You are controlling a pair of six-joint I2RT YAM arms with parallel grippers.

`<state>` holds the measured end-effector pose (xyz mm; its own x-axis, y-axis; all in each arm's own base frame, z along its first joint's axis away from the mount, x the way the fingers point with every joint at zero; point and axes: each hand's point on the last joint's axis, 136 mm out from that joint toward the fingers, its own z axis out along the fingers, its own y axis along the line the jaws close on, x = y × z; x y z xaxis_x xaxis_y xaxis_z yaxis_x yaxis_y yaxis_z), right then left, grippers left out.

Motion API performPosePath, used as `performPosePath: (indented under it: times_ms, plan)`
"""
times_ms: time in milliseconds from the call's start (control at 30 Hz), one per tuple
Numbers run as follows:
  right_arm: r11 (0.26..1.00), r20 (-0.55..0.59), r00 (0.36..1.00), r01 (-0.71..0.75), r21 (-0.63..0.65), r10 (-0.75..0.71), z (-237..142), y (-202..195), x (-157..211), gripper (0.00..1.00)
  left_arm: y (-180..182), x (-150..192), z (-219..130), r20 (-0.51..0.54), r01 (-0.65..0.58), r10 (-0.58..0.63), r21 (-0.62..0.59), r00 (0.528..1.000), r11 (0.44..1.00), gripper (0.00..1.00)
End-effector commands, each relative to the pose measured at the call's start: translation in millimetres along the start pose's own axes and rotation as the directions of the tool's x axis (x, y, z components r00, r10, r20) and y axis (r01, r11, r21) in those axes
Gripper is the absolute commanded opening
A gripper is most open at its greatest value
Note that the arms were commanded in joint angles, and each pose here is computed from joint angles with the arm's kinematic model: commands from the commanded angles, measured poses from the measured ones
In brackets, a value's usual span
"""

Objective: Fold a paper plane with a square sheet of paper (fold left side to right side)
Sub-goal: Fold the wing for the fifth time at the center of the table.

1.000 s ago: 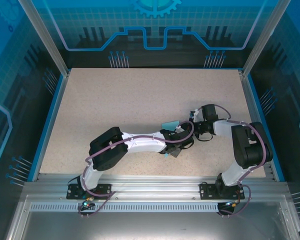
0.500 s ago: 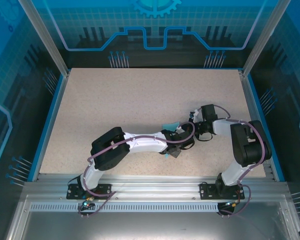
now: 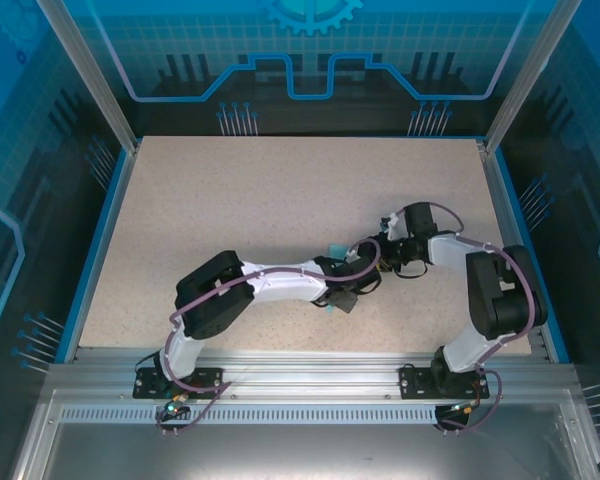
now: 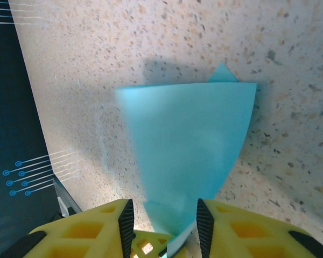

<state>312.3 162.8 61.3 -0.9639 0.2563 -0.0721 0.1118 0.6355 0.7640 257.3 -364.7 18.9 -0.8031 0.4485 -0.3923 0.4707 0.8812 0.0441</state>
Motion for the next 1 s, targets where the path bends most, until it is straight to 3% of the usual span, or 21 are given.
performPosePath:
  times_ms: [0, 167, 367, 567, 967]
  plan:
    - [0.998, 0.059, 0.997, 0.056, 0.041, -0.058, -26.5, 7.9, -9.1, 0.44, -0.4, -9.3, -13.8, 0.017, 0.071, -0.074, 0.106, 0.997, 0.992, 0.15]
    - [0.990, 0.097, 0.988, 0.110, 0.091, -0.118, -46.3, 5.8, -4.4, 0.55, 0.2, -20.9, -22.6, 0.021, 0.160, -0.171, 0.256, 0.985, 0.953, 0.10]
    - [0.989, 0.110, 0.985, 0.121, 0.089, -0.130, -41.2, -5.3, 4.9, 0.62, 6.0, -31.8, -30.7, 0.005, 0.275, -0.304, 0.411, 0.953, 0.869, 0.06]
    - [0.987, 0.087, 0.984, 0.148, 0.056, -0.153, -20.9, -1.1, 8.5, 0.62, 17.3, -32.1, -26.6, -0.035, 0.383, -0.429, 0.517, 0.903, 0.765, 0.04]
    - [0.981, 0.080, 0.979, 0.180, 0.073, -0.185, 23.0, 7.1, 0.0, 0.60, 30.5, -31.1, -22.3, -0.085, 0.479, -0.548, 0.607, 0.832, 0.634, 0.01]
